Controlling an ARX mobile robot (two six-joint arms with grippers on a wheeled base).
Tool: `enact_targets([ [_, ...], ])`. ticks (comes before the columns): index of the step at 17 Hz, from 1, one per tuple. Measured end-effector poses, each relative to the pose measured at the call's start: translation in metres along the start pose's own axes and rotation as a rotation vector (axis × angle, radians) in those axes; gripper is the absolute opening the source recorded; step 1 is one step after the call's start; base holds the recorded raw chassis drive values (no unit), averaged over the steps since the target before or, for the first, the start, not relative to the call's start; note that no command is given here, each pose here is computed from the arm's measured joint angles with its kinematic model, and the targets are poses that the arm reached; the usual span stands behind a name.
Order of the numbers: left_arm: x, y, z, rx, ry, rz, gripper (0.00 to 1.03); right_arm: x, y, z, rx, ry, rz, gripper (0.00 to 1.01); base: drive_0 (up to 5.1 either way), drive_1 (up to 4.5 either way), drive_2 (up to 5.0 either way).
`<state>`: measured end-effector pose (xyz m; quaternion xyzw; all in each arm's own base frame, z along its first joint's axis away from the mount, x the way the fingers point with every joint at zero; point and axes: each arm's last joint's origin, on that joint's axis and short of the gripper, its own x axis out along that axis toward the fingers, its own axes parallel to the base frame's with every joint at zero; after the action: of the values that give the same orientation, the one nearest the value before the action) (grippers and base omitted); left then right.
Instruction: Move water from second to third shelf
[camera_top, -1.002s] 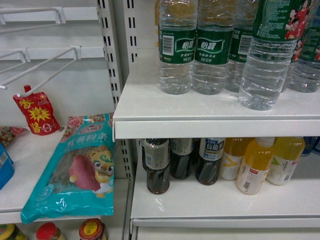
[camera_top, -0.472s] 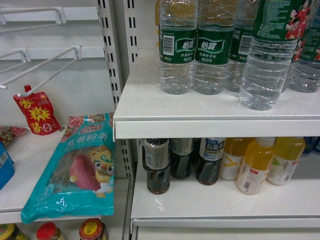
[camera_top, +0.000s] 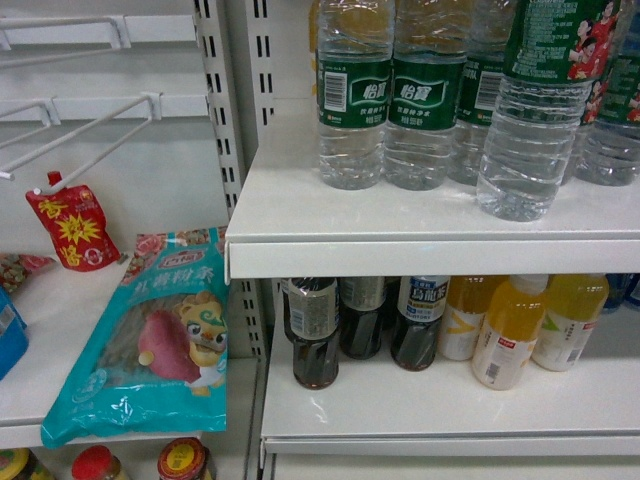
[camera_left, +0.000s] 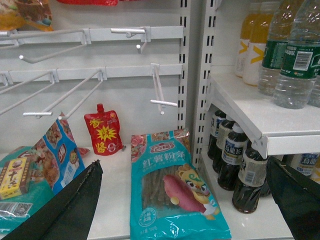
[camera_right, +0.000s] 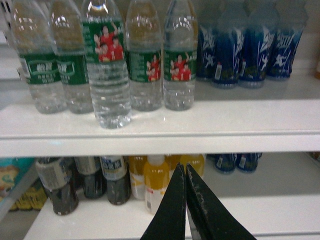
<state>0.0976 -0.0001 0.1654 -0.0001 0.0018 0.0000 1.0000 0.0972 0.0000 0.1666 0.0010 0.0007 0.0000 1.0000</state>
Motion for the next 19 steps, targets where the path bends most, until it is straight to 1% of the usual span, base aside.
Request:
enact_targets([
  [4,0.0000,0.0000,0.0001,0.000,-0.002,0.000,0.98,0.0000,0.0000,0.0006,0.000,-0.006,-0.001,0.02,0.0,0.00,0.0],
  [5,0.0000,0.0000,0.0001,0.000,-0.001,0.000,0.98,0.0000,0.0000,0.0007,0.000,-0.007,0.000,0.03,0.0,0.00,0.0],
  [6,0.0000,0.0000,0.0001,0.000,-0.001,0.000,0.98,0.0000,0.0000,0.0007,0.000,-0.007,0.000,0.12,0.0,0.00,0.0],
  [8,0.0000,0.0000,0.0001,0.000,-0.001,0.000,0.98,0.0000,0.0000,0.0007,0.000,-0.007,0.000,0.36,0.0,0.00,0.0],
  [10,0.0000,0.0000,0.0001,0.000,-0.001,0.000,0.98,0.0000,0.0000,0.0006,0.000,-0.006,0.000,0.58,0.0,0.00,0.0],
  [11,0.0000,0.0000,0.0001,0.000,-0.001,0.000,0.98,0.0000,0.0000,0.0007,0.000,-0.007,0.000,0.67,0.0,0.00,0.0],
  [12,0.0000,0.0000,0.0001,0.000,-0.001,0.000,0.98,0.0000,0.0000,0.0007,0.000,-0.007,0.000,0.82,0.0,0.00,0.0],
  [14,0.0000,0.0000,0.0001,0.000,-0.001,0.000,0.98,0.0000,0.0000,0.0007,0.000,-0.007,0.000,1.00,0.0,0.00,0.0],
  [15,0.0000,0.0000,0.0001,0.000,-0.001,0.000,0.98,0.0000,0.0000,0.0007,0.000,-0.007,0.000,1.00,0.0,0.00,0.0],
  [16,0.0000,0.0000,0.0001,0.000,-0.001,0.000,0.98,0.0000,0.0000,0.0006,0.000,-0.006,0.000,0.97,0.0,0.00,0.0],
  [19,0.0000,0.0000,0.0001,0.000,-0.001,0.000,0.98,0.0000,0.0000,0.0007,0.000,-0.007,0.000,0.98,0.0,0.00,0.0],
])
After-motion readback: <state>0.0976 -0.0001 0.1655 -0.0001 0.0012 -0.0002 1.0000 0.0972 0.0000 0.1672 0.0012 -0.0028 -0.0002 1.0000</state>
